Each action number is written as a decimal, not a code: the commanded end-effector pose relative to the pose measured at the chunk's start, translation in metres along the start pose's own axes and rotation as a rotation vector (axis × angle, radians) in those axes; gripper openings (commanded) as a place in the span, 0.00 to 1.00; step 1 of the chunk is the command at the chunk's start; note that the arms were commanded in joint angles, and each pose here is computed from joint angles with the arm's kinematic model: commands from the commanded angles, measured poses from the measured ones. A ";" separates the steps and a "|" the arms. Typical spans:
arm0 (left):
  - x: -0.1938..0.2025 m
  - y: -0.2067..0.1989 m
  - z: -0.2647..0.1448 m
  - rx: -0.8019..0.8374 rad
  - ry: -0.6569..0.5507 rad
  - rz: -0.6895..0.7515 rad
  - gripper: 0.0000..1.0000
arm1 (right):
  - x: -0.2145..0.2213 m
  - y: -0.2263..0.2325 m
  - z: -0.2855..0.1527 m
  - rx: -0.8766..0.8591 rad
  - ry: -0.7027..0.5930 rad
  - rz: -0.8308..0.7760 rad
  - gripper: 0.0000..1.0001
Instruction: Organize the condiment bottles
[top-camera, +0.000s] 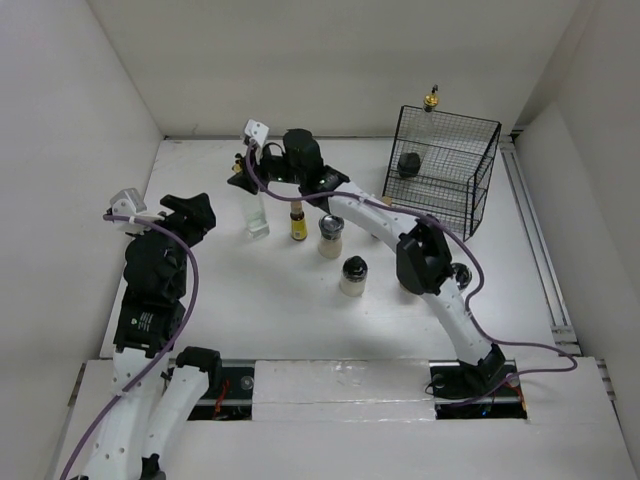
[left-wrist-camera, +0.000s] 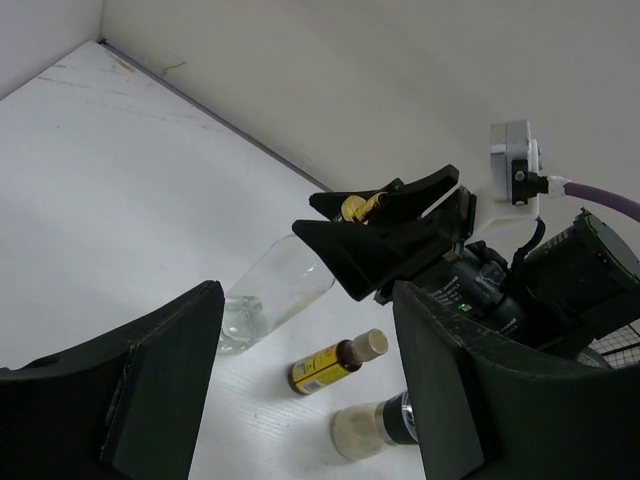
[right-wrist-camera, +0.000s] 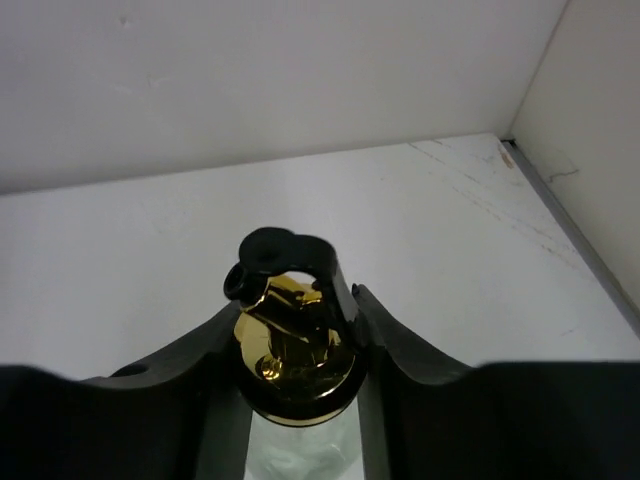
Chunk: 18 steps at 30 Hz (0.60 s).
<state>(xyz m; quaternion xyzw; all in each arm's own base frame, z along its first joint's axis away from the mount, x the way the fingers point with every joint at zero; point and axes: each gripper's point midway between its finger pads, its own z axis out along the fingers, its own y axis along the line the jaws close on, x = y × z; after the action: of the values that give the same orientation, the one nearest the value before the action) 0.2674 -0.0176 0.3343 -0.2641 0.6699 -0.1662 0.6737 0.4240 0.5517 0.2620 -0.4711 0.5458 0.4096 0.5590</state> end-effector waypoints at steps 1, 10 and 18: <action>-0.014 -0.012 -0.003 0.046 -0.041 -0.004 0.64 | -0.061 -0.004 0.004 0.039 -0.184 -0.027 0.28; -0.014 -0.012 -0.003 0.046 -0.041 -0.004 0.63 | -0.250 0.014 -0.067 0.077 -0.598 -0.084 0.02; -0.016 -0.013 -0.005 0.051 -0.048 -0.007 0.63 | -0.348 0.007 -0.184 0.210 -0.727 -0.150 0.00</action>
<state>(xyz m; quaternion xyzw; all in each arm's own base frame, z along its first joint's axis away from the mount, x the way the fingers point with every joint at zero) 0.2651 -0.0179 0.3369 -0.2615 0.6672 -0.1689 0.6767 0.4119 0.5026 0.4165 -0.3466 0.5048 0.4564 0.6455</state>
